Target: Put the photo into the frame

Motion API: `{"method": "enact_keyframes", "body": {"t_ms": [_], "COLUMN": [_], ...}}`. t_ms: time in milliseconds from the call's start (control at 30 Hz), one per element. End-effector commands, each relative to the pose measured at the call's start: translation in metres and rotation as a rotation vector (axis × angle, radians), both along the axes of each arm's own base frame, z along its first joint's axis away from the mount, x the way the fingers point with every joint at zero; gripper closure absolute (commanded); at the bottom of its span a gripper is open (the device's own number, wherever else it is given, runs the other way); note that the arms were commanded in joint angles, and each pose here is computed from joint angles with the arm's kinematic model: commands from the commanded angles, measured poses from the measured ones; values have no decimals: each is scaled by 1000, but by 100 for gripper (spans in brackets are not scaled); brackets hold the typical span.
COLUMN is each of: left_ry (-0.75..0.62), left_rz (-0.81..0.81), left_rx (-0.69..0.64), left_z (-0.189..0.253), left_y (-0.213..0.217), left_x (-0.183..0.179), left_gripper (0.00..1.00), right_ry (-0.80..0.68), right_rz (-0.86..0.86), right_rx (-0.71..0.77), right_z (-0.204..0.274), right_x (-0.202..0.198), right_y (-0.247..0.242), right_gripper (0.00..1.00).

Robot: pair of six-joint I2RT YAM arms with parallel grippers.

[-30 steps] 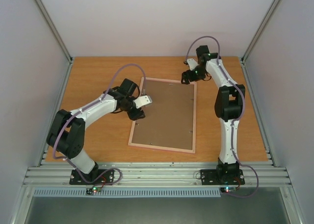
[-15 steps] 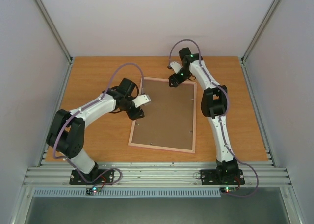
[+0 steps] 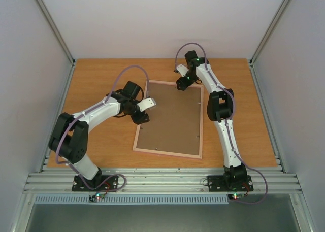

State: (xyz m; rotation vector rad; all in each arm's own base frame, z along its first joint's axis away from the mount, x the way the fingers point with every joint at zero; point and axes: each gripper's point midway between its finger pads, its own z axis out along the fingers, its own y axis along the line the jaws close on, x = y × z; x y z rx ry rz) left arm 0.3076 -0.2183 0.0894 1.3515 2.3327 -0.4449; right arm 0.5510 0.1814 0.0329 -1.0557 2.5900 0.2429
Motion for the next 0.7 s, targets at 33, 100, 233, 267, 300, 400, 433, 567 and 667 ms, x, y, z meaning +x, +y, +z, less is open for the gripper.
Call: {"method": "enact_keyframes", "body": {"t_ms": [33, 100, 233, 267, 300, 400, 433, 567, 667], "left_ry": [10, 12, 10, 9, 11, 12, 12, 10, 9], "left_rz": [2, 1, 3, 2, 3, 2, 1, 1, 1], "left_rx": [-20, -20, -15, -15, -13, -12, -11, -11, -13], "left_z": [2, 2, 2, 2, 2, 1, 1, 1, 1], "left_y": [-5, -6, -5, -5, -5, -4, -4, -4, -4], "left_x": [7, 8, 8, 8, 7, 6, 5, 6, 6], "left_gripper": [48, 48, 48, 48, 48, 48, 48, 48, 48], "right_ry": [73, 75, 84, 84, 85, 89, 93, 117, 132], "right_rz": [52, 61, 31, 25, 15, 0, -3, 9, 27], "right_rx": [-21, -26, -64, -77, -93, -106, -101, -69, -49], "right_z": [-27, -29, -43, -46, -48, -51, -51, -48, -47], "right_x": [-16, -18, -17, -16, -16, -16, -16, -23, -27], "right_y": [7, 13, 8, 5, 2, -1, 0, 7, 11], "right_gripper": [25, 26, 34, 37, 40, 43, 43, 35, 33]}}
